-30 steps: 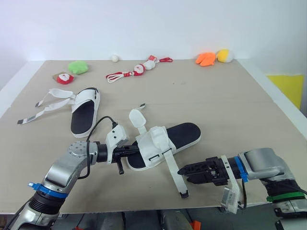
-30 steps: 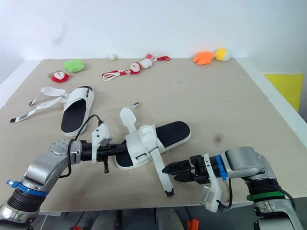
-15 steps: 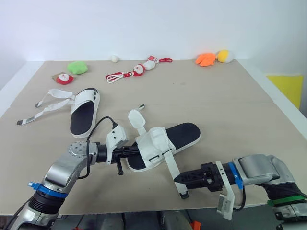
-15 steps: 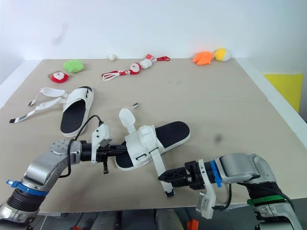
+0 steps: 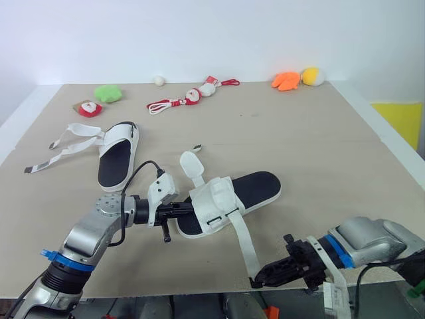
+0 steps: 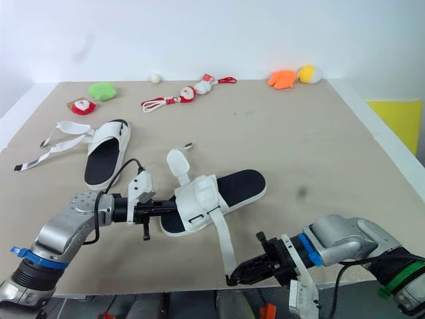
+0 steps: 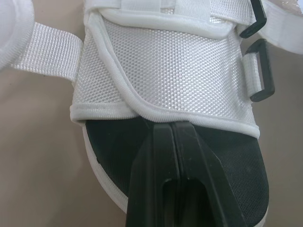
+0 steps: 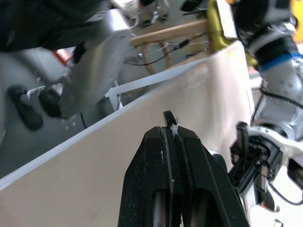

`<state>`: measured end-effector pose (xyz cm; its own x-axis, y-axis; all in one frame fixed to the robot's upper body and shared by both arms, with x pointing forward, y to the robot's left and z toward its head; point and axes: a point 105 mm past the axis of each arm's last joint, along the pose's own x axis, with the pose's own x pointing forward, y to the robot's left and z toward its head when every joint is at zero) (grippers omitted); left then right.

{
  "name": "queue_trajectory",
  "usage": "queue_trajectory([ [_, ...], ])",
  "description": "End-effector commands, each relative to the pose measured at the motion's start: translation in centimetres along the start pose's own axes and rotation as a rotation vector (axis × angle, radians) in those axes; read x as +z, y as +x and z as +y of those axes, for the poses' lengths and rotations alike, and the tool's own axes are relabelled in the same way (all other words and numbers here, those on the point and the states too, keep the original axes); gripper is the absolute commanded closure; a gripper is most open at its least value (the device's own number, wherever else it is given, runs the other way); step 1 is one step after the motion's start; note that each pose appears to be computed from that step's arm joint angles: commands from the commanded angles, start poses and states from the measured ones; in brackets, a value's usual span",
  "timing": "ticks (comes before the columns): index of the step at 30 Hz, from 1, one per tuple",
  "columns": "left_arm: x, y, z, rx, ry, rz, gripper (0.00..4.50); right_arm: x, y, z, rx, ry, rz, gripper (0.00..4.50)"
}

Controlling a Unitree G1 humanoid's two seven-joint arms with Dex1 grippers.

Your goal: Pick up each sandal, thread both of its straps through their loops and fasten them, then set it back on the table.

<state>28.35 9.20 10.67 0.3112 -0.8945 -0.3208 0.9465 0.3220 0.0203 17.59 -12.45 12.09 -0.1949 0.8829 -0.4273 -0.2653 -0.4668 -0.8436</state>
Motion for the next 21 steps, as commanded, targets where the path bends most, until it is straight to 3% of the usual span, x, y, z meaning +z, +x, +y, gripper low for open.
queue_trajectory([
  [1, -0.2, -0.3, 0.5, 0.025, 0.008, 0.017, 4.50, -0.4, -0.4, -3.7, -0.125, 0.179, -0.005, 4.44],
  [5, -0.1, -0.3, 0.6, 0.028, 0.009, 0.015, 4.50, -2.0, -0.9, -7.9, -0.244, 0.587, -0.050, 4.44],
  [10, -0.1, -0.2, 0.7, 0.030, 0.013, 0.014, 4.50, -2.6, -2.3, -12.3, -0.171, 1.136, -0.159, 4.44],
  [15, 0.0, -0.2, 0.8, 0.038, 0.015, 0.008, 4.50, -3.2, -2.3, -16.4, -0.172, 1.322, -0.250, 4.44],
  [21, 0.0, -0.2, 0.9, 0.049, 0.014, 0.004, 4.50, -5.4, -1.8, -17.9, -0.209, 1.416, -0.231, 4.44],
])
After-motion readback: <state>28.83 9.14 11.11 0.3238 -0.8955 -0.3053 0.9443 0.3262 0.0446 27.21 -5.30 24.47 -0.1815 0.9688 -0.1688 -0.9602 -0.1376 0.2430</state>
